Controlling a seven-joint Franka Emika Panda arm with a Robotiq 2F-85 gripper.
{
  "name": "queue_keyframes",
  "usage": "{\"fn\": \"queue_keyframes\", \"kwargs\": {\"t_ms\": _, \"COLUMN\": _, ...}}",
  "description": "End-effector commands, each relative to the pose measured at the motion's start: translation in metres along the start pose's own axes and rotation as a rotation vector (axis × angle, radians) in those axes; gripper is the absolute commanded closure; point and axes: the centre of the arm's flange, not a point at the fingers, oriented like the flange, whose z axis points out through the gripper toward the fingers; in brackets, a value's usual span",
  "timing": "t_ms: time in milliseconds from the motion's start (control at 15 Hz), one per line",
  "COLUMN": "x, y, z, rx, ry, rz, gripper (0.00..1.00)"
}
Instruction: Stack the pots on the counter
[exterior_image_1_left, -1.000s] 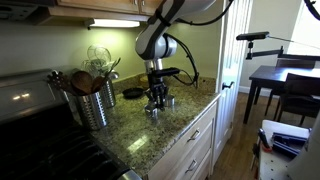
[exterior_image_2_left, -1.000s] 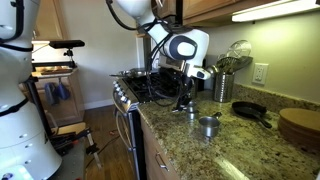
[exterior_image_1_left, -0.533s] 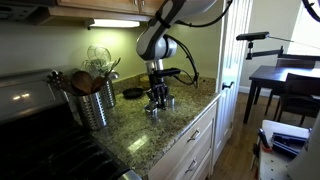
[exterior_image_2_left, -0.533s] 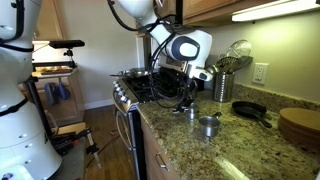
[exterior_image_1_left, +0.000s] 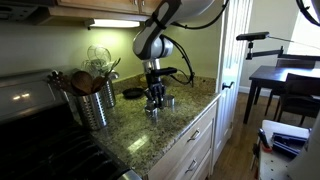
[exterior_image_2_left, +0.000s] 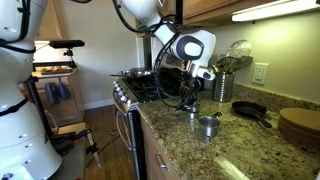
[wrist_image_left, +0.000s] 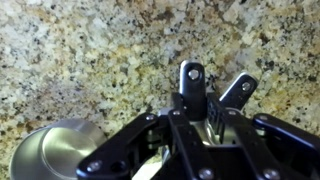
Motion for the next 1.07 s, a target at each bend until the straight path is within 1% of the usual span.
{"fn": "queue_keyframes", "kwargs": {"t_ms": 0, "x": 0.0081, "y": -0.0002, "z": -0.0023, "rx": 0.022, "ry": -0.035, "rz": -0.017, "gripper": 0.93}}
{"fn": "queue_keyframes", "kwargs": {"t_ms": 400, "x": 0.0094, "y": -0.0015, "z": 0.0039, "rx": 0.024, "ry": -0.055, "rz": -0.021, "gripper": 0.93}}
{"fn": "queue_keyframes", "kwargs": {"t_ms": 467, "x": 0.0092, "y": -0.0018, "z": 0.0039, "rx": 0.024, "ry": -0.056, "rz": -0.021, "gripper": 0.82}}
{"fn": "queue_keyframes", "kwargs": {"t_ms": 533, "x": 0.0087, "y": -0.002, "z": 0.0035, "rx": 0.024, "ry": -0.06, "rz": -0.021, "gripper": 0.46}}
{"fn": "queue_keyframes", "kwargs": {"t_ms": 600, "x": 0.0081, "y": -0.002, "z": 0.0032, "rx": 0.024, "ry": -0.063, "rz": -0.02, "gripper": 0.45}}
{"fn": "queue_keyframes", "kwargs": {"t_ms": 667, "x": 0.0074, "y": -0.0016, "z": 0.0025, "rx": 0.024, "ry": -0.065, "rz": -0.019, "gripper": 0.4}}
{"fn": "queue_keyframes", "kwargs": {"t_ms": 867, "x": 0.0054, "y": -0.0012, "z": -0.0003, "rx": 0.024, "ry": -0.07, "rz": -0.015, "gripper": 0.2}}
{"fn": "queue_keyframes", "kwargs": {"t_ms": 1000, "x": 0.004, "y": -0.001, "z": -0.0024, "rx": 0.026, "ry": -0.069, "rz": -0.009, "gripper": 0.08}}
